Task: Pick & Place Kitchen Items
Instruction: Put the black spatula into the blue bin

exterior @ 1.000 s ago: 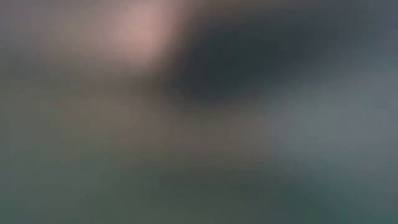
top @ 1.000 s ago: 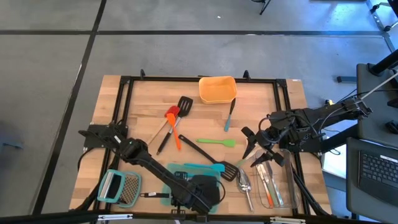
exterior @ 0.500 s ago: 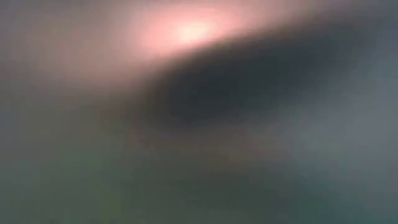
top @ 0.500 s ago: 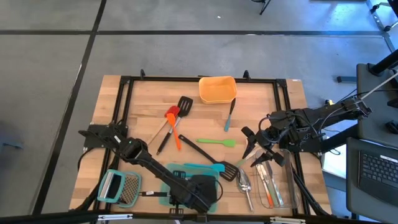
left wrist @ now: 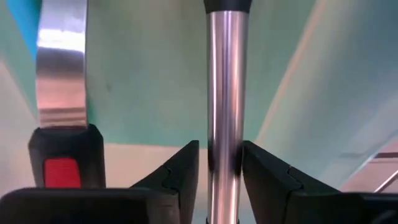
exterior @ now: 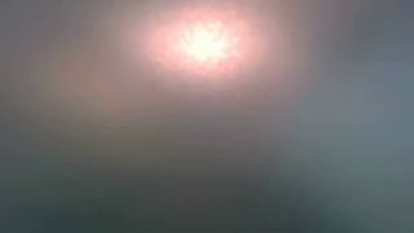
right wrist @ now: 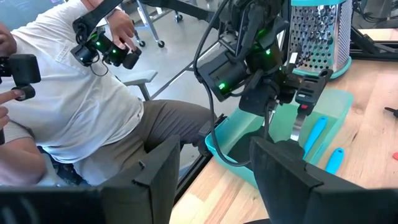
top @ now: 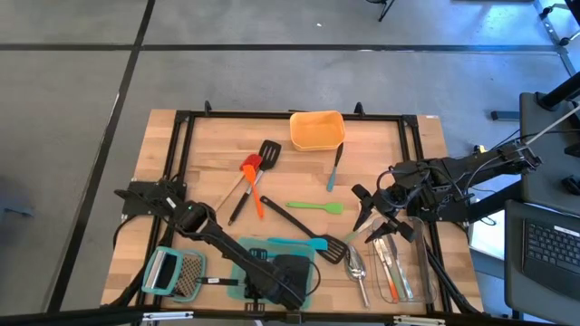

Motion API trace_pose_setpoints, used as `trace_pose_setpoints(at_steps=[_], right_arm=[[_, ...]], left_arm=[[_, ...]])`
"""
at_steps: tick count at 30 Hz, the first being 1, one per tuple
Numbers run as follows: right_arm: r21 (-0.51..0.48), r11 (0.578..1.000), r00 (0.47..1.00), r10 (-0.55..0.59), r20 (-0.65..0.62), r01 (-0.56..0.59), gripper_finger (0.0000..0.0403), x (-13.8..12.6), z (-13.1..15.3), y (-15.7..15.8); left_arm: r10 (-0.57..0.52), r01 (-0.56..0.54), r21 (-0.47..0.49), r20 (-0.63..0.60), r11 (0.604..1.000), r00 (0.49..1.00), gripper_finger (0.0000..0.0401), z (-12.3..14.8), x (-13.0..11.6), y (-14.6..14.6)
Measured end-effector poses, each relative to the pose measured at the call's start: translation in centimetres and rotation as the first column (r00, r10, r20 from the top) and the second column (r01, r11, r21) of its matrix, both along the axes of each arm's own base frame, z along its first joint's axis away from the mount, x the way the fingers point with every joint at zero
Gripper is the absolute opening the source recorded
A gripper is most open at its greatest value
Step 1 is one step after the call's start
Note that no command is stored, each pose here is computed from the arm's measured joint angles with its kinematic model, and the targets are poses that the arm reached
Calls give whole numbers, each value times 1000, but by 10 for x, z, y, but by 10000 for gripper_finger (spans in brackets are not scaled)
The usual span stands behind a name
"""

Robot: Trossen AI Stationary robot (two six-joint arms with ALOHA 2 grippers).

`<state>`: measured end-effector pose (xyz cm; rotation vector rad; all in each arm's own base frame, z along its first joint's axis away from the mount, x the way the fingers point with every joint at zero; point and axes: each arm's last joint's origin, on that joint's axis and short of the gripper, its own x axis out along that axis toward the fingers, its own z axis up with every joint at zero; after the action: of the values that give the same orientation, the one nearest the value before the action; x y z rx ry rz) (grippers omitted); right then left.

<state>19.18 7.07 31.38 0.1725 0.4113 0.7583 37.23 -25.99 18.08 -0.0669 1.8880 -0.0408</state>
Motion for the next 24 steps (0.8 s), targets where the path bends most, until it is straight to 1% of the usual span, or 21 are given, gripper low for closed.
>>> trace_pose_setpoints(at_steps=[6,10,13,15,18,20,24], right_arm=[[0,1000,1000,0,0,0,197,0,0,0],[0,1000,1000,0,0,0,197,0,0,0],[0,1000,1000,-1,0,1,197,0,0,0],[-1,1000,1000,-2,1,2,197,0,0,0],[-1,1000,1000,-3,0,3,197,0,0,0],[-1,1000,1000,-2,0,2,197,0,0,0],[-1,1000,1000,8,0,-8,197,-1,0,2]], left_arm=[[30,-30,0,74,1000,997,146,16,5,-2],[60,-62,6,160,998,985,173,33,10,-3],[100,-108,35,195,993,976,192,46,8,4],[108,-124,50,245,991,963,201,57,7,8],[123,-146,47,324,988,938,203,72,9,14],[126,-151,42,353,988,927,197,77,10,16],[124,-136,2,393,991,911,166,78,16,16]])
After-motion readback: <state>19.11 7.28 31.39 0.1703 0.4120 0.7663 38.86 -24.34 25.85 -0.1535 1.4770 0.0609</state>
